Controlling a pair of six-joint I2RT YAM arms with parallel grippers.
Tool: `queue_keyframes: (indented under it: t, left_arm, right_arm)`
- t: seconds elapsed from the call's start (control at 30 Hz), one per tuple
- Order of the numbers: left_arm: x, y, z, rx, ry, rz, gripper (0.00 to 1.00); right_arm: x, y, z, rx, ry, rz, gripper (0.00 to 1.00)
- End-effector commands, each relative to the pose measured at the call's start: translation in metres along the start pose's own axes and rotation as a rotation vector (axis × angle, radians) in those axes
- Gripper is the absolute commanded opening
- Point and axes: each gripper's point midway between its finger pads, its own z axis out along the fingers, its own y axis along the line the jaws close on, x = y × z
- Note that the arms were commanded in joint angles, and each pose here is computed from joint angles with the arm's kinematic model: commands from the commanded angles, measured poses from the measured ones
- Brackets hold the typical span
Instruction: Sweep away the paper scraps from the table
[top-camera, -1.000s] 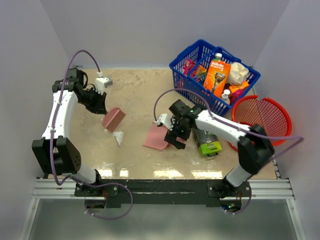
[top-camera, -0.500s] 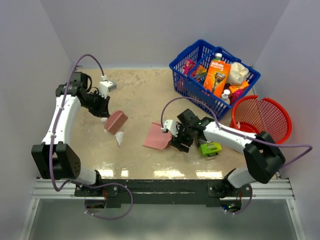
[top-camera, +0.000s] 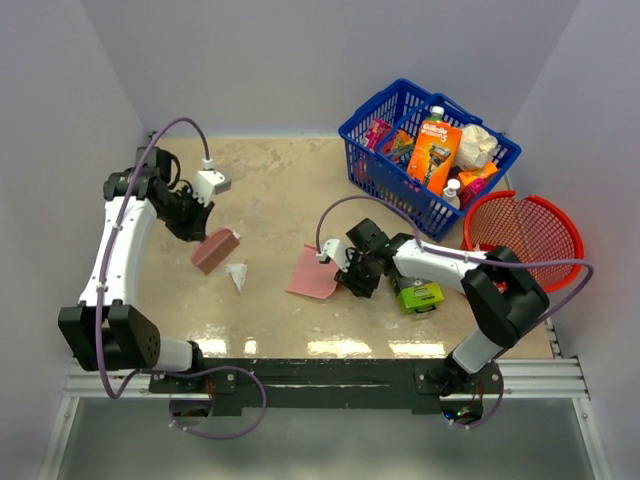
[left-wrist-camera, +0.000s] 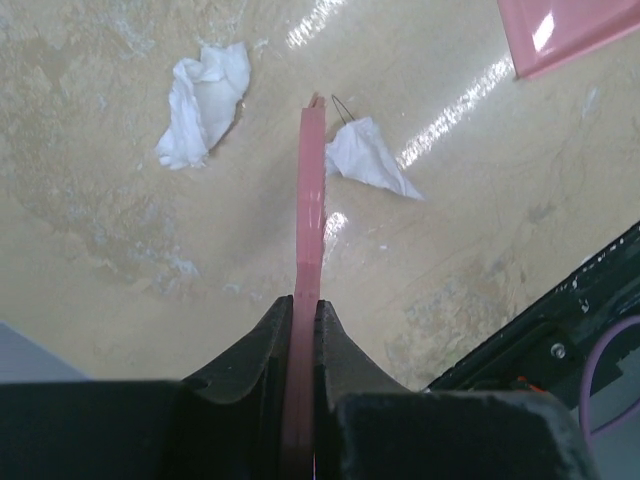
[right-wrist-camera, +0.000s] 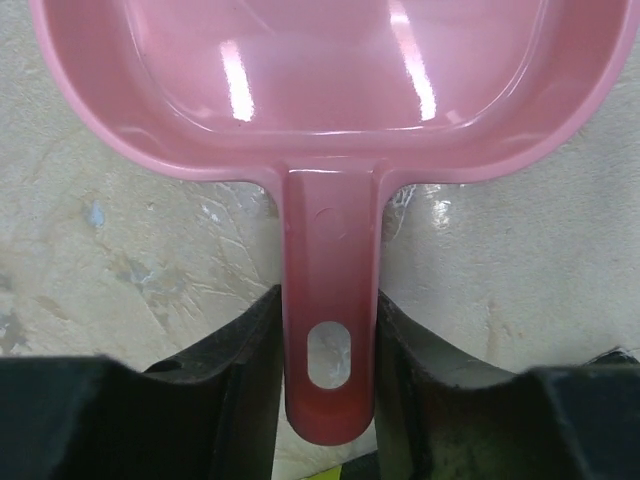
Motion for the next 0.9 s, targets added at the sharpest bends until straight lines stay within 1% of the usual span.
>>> queue_keyframes:
  t: [0.0,0.03,0.1,0.13,0.2,0.33,0.37,0.47,0.53,0.57,0.6,0.63,0.67,0.73,0.8,0.87]
  left_arm:
    - [0.016,-0.012,-0.019,0.009,0.038,0.168,0.0]
    - [0.019,-0.014,-0.019,0.007,0.043,0.186,0.0]
    - [0.028,-0.02,-0.012,0.033,0.065,0.237,0.0]
    - [0.029,-0.023,-0.011,0.041,0.062,0.25,0.0]
    - [0.028,-0.031,-0.008,0.081,0.036,0.269,0.0]
    - [0.024,-0.05,0.003,0.181,-0.033,0.315,0.0]
    - [0.023,-0.052,0.008,0.194,-0.036,0.305,0.0]
    - [0.019,-0.042,0.026,0.192,-0.037,0.239,0.0]
    - [0.007,-0.033,0.038,0.184,-0.069,0.233,0.0]
    - [0.0,-0.03,0.042,0.168,-0.091,0.207,0.0]
    - [-0.015,-0.02,0.048,0.132,-0.155,0.232,0.0]
    - [-0.02,-0.015,0.052,0.116,-0.175,0.234,0.0]
    - [-0.03,-0.023,0.059,0.127,-0.187,0.265,0.0]
    - [-0.048,-0.02,0.073,0.117,-0.209,0.291,0.0]
    - [-0.067,-0.024,0.082,0.145,-0.224,0.277,0.0]
    - [-0.087,-0.023,0.078,0.152,-0.262,0.228,0.0]
  right_arm:
    - [-0.026,-0.007,-0.012,0.026,-0.084,0.007,0.32]
    - [-0.024,-0.006,-0.013,0.023,-0.078,0.01,0.21]
    - [-0.025,-0.006,-0.017,0.024,-0.077,0.01,0.12]
    - [-0.023,-0.004,-0.018,0.019,-0.066,0.011,0.05]
    - [-0.022,-0.004,-0.022,0.018,-0.055,0.01,0.0]
    - [-0.021,-0.002,-0.028,0.011,-0.035,0.007,0.0]
    - [-0.021,-0.003,-0.029,0.012,-0.035,0.004,0.0]
    - [-0.019,-0.005,-0.031,0.022,-0.02,-0.009,0.0]
    - [-0.016,-0.004,-0.032,0.019,-0.002,-0.009,0.0]
    - [-0.014,-0.005,-0.031,0.018,0.004,-0.007,0.0]
    - [-0.014,-0.004,-0.03,0.016,0.01,-0.005,0.0]
    - [-0.012,-0.004,-0.03,0.016,0.017,-0.001,0.0]
    - [-0.014,-0.006,-0.031,0.02,0.014,0.001,0.0]
    - [-0.017,-0.007,-0.032,0.021,0.012,0.001,0.0]
    - [-0.018,-0.006,-0.031,0.016,0.015,0.002,0.0]
    - [-0.019,-0.006,-0.032,0.013,0.013,0.0,0.0]
